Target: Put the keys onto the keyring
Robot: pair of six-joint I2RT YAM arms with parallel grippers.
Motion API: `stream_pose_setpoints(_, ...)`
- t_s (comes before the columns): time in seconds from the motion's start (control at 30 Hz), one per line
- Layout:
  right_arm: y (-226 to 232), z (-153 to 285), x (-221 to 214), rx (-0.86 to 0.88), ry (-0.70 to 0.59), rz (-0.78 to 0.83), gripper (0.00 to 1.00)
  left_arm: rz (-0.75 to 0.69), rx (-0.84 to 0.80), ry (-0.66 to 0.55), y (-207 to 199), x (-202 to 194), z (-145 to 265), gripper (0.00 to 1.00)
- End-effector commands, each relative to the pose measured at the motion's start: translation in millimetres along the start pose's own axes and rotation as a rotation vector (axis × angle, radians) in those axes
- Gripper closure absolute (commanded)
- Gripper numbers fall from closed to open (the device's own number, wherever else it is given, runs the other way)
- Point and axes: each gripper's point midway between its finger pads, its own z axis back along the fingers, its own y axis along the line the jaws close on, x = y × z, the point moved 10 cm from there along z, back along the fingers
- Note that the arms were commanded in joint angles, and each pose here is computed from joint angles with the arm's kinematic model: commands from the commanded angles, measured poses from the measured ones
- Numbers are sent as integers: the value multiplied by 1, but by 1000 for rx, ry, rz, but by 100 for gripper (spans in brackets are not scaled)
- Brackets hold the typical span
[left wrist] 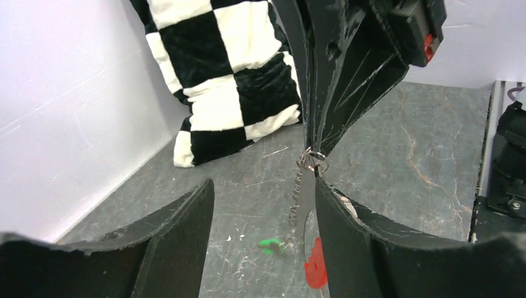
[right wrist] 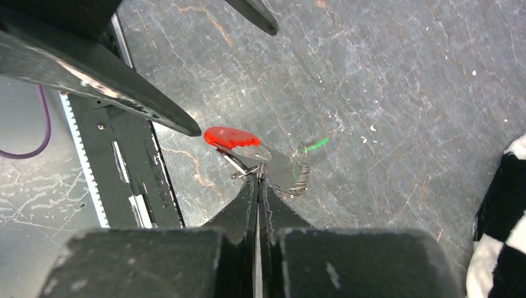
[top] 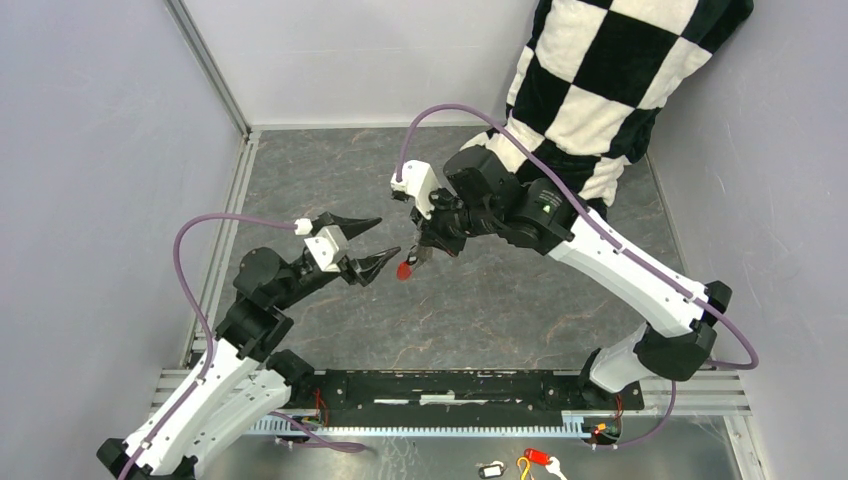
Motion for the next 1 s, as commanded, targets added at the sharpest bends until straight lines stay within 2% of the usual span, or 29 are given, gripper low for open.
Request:
stream_pose_setpoints(0.0, 1, 6, 14, -73, -35, -37, 100, -28, -50, 4, 0, 14, 0, 35)
stream_pose_setpoints(0.17, 10, -4, 15, -64, -2, -45, 100, 119, -220, 49, -15, -3, -11, 38)
stream_pose_setpoints(0.33, 16, -9, 19, -62, 1, -45, 100, 140, -274, 71, -16, -7, -19, 39)
stream_pose_setpoints(0.63, 18, -12, 18, -61, 7, -34, 100, 136, -148, 73, -7, 0, -17, 63)
stream_pose_setpoints(0.97, 21, -8, 20, -46, -24, -37, 100, 156, -160, 80, -9, 0, -15, 84)
